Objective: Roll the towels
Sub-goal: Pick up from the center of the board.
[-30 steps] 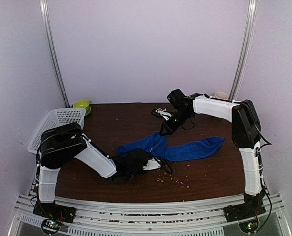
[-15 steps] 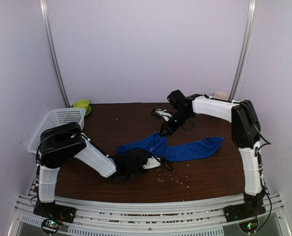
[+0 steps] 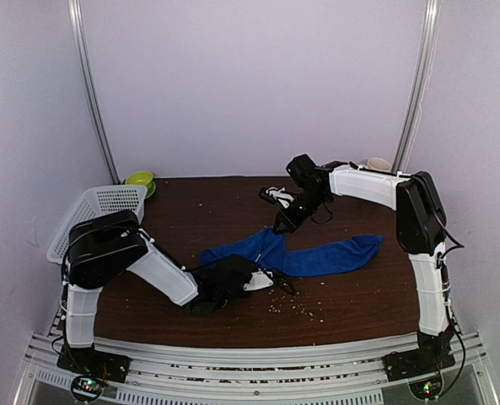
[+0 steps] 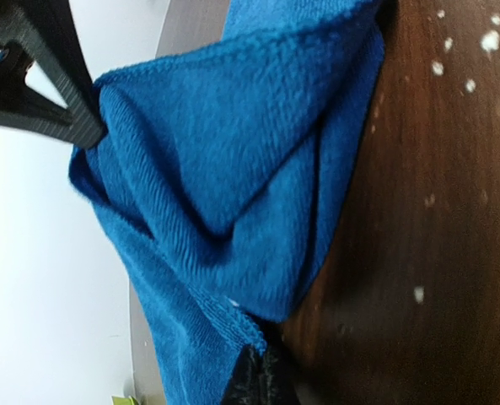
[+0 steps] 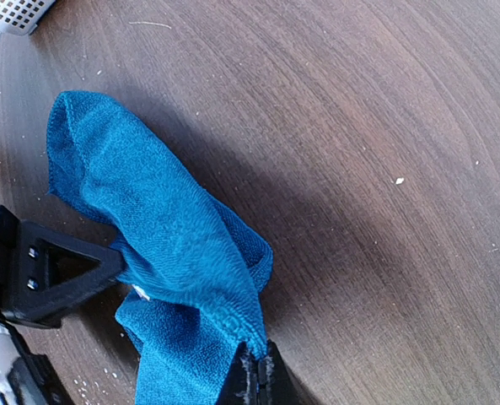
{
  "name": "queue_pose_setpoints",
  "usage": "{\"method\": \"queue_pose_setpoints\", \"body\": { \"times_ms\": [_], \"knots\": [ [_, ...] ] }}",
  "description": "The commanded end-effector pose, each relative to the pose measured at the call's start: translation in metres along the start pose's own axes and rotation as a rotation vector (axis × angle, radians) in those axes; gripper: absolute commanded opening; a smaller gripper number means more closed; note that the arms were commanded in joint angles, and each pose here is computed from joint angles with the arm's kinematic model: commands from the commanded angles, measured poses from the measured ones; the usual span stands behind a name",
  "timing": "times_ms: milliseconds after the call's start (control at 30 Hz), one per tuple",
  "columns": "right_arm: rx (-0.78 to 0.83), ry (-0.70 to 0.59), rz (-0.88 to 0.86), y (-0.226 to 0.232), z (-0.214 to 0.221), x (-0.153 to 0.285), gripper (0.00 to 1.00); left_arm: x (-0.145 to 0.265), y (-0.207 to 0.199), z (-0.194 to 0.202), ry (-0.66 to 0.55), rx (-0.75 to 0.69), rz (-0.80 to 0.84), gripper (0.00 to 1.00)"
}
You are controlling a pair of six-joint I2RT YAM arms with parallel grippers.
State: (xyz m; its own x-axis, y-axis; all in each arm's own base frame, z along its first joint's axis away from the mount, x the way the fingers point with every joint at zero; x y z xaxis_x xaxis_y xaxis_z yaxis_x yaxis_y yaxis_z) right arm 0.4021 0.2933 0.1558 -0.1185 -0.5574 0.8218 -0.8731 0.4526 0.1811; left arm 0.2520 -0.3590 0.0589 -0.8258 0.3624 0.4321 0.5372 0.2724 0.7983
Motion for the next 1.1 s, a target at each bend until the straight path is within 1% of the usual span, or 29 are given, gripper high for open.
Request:
{"method": "queue_pose_setpoints", "body": {
  "times_ms": [0, 167, 200, 233, 400, 500, 600, 667, 733, 800, 900, 1067],
  "knots": [
    [0.002, 0.002, -0.008, -0.003, -0.001, -0.002, 0.01, 0.02, 0.032, -0.01, -0.054, 0.145, -0.047, 0.0],
    [0.018, -0.012, -0.016, 0.001, -0.005, 0.005, 0.03, 0.039, 0.062, -0.015, -0.078, 0.296, -0.067, 0.0],
    [0.024, -0.018, -0.021, 0.002, -0.006, 0.008, 0.05, 0.042, 0.067, -0.014, -0.079, 0.327, -0.071, 0.0],
    [0.036, -0.022, -0.031, 0.004, -0.007, 0.011, 0.09, 0.046, 0.074, -0.015, -0.079, 0.361, -0.079, 0.0],
    [0.142, -0.019, -0.108, 0.026, -0.012, 0.027, 0.38, 0.066, 0.089, -0.008, -0.064, 0.502, -0.071, 0.0],
    [0.202, -0.008, -0.119, 0.035, -0.013, 0.04, 0.53, 0.079, 0.094, 0.002, -0.02, 0.595, -0.071, 0.0],
    [0.259, 0.018, -0.093, 0.037, -0.009, 0.062, 0.7, 0.095, 0.096, 0.016, 0.01, 0.692, -0.062, 0.0],
    [0.263, 0.013, -0.052, 0.033, -0.003, 0.084, 0.87, 0.107, 0.096, 0.026, 0.015, 0.763, -0.059, 0.0],
    [0.226, -0.01, 0.012, 0.017, 0.004, 0.104, 0.95, 0.118, 0.098, 0.035, 0.025, 0.819, -0.064, 0.0],
    [0.165, -0.029, 0.084, -0.006, 0.018, 0.124, 1.0, 0.124, 0.094, 0.041, 0.027, 0.845, -0.041, 0.0],
    [0.109, -0.018, 0.179, -0.032, 0.052, 0.147, 1.0, 0.128, 0.087, 0.05, 0.041, 0.873, -0.017, 0.0],
    [0.103, 0.091, 0.437, -0.058, 0.124, 0.167, 1.0, 0.132, 0.083, 0.06, 0.071, 0.892, -0.026, 0.0]
  ]
}}
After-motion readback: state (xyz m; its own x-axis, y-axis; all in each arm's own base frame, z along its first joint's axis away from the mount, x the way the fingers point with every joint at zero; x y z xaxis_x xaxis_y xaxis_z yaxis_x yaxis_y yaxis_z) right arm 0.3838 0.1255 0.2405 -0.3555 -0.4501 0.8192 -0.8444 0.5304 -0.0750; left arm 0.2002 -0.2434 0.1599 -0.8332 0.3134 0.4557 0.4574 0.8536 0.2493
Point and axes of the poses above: each gripper's point midway between its finger pads, its own x axis back along the fingers, its own y axis along the line the jaws close on, z = x × y, the point moved 8 cm from there along x, back along the fingers, and after that the axes turned 7 degrees about x, right-handed, at the moved point
